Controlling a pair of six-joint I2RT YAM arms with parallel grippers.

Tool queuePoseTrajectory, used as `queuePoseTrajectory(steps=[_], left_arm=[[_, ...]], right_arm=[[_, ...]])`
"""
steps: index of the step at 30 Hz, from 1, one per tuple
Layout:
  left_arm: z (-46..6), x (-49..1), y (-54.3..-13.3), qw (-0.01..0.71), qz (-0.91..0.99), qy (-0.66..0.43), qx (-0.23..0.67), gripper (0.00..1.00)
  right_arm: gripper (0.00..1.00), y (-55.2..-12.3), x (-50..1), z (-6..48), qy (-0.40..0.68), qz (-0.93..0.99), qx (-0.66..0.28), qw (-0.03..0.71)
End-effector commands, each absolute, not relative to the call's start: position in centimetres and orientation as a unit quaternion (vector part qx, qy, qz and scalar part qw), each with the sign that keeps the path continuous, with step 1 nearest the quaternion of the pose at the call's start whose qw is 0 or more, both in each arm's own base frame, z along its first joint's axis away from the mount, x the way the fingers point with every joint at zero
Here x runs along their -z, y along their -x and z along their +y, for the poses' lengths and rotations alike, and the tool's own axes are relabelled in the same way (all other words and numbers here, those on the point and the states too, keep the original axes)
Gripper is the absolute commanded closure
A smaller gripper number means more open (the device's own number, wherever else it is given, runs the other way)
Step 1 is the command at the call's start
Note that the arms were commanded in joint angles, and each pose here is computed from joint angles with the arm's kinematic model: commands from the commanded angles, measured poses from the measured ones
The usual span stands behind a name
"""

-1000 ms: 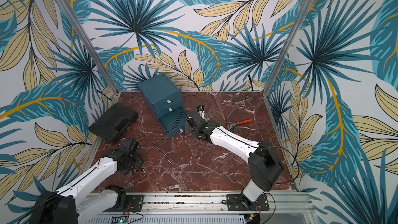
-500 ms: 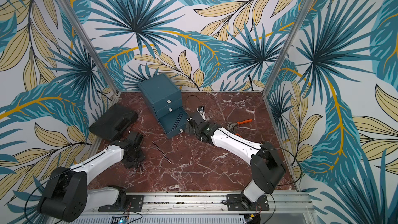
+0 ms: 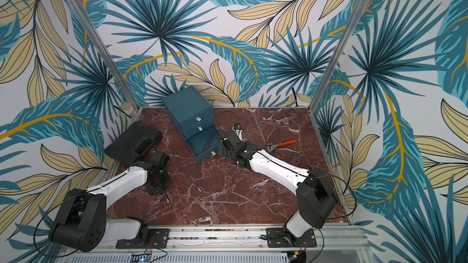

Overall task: Please place the pencils in the drawer according to their color
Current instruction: Pick up the pencil from the center of the board.

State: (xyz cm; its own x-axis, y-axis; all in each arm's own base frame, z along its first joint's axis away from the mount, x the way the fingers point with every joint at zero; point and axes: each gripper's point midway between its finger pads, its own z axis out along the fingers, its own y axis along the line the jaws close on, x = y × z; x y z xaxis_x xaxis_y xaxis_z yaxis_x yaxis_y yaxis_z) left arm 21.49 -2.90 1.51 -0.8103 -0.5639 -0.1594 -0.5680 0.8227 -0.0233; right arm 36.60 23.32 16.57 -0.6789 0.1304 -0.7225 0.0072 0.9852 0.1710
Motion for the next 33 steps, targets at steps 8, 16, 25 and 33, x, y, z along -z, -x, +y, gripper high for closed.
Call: queuePoseTrajectory(steps=[8, 16, 25, 33], left_arm=[[-3.0, -4.9, -23.6, 0.169, 0.948, 0.270, 0.023, 1.00], [-3.7, -11.1, -25.8, 0.273, 0.934, 0.217, 0.069, 1.00], [-8.0, -17.8, -27.6, 0.350, 0.918, 0.114, 0.149, 1.00], [-12.8, -21.2, -29.8, 0.387, 0.905, 0.025, 0.176, 1.00]], right_arm=[[0.00, -36.1, -16.7, 21.8, -0.056, 0.909, -0.061, 0.409], [0.01, -36.3, -17.0, 21.3, -0.068, 0.903, -0.055, 0.420], [0.00, -36.4, -17.0, 21.2, -0.076, 0.900, -0.057, 0.426], [0.01, -36.4, -17.4, 20.9, -0.084, 0.896, -0.054, 0.433]])
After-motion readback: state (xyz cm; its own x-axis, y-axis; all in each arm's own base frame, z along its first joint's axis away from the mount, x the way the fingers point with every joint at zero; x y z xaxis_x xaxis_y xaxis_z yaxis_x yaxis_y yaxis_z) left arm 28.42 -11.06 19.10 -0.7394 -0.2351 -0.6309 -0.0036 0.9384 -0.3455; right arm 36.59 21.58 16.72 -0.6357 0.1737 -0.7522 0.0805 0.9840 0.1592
